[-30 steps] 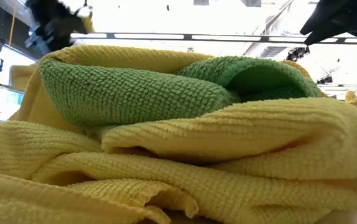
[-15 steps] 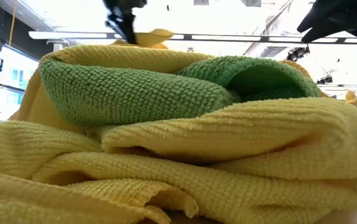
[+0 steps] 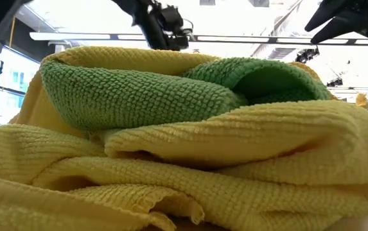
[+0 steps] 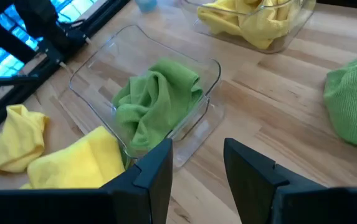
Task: Sort microfiber towel by color & place in baskets
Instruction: Put the yellow towel into the top transparent bin, then put the green towel into the bottom transparent bin
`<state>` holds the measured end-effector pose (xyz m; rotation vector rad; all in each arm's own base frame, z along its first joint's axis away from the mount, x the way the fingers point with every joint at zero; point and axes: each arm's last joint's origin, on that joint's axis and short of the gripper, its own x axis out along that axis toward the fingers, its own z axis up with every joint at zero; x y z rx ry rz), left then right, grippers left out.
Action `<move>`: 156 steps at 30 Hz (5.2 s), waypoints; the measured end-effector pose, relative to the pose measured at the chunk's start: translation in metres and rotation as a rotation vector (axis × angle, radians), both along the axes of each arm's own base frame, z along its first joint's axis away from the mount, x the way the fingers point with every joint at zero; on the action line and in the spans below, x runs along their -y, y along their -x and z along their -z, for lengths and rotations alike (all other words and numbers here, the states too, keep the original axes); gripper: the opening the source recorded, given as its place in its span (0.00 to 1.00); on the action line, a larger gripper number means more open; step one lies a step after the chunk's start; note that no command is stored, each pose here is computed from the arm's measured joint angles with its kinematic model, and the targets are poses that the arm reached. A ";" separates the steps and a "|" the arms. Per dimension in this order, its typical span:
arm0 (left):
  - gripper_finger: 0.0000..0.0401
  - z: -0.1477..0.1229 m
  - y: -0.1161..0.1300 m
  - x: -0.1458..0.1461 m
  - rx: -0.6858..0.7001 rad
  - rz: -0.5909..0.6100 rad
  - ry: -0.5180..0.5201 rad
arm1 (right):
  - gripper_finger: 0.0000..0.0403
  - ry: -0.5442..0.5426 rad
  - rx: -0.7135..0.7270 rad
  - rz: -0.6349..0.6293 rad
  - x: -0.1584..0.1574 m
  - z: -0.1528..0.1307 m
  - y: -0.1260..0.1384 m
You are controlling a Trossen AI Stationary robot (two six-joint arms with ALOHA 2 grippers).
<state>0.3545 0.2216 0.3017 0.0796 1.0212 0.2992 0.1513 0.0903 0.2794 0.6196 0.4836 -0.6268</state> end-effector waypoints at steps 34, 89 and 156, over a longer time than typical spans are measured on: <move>0.28 0.098 -0.012 -0.052 -0.228 -0.002 0.119 | 0.34 0.039 0.027 0.193 0.024 0.000 -0.009; 0.37 -0.043 -0.010 0.036 0.054 -0.225 0.142 | 0.34 0.094 -0.059 0.187 0.028 0.004 -0.002; 0.00 0.026 0.177 0.230 0.384 -0.032 0.395 | 0.03 -0.772 -0.663 0.292 -0.083 0.068 -0.020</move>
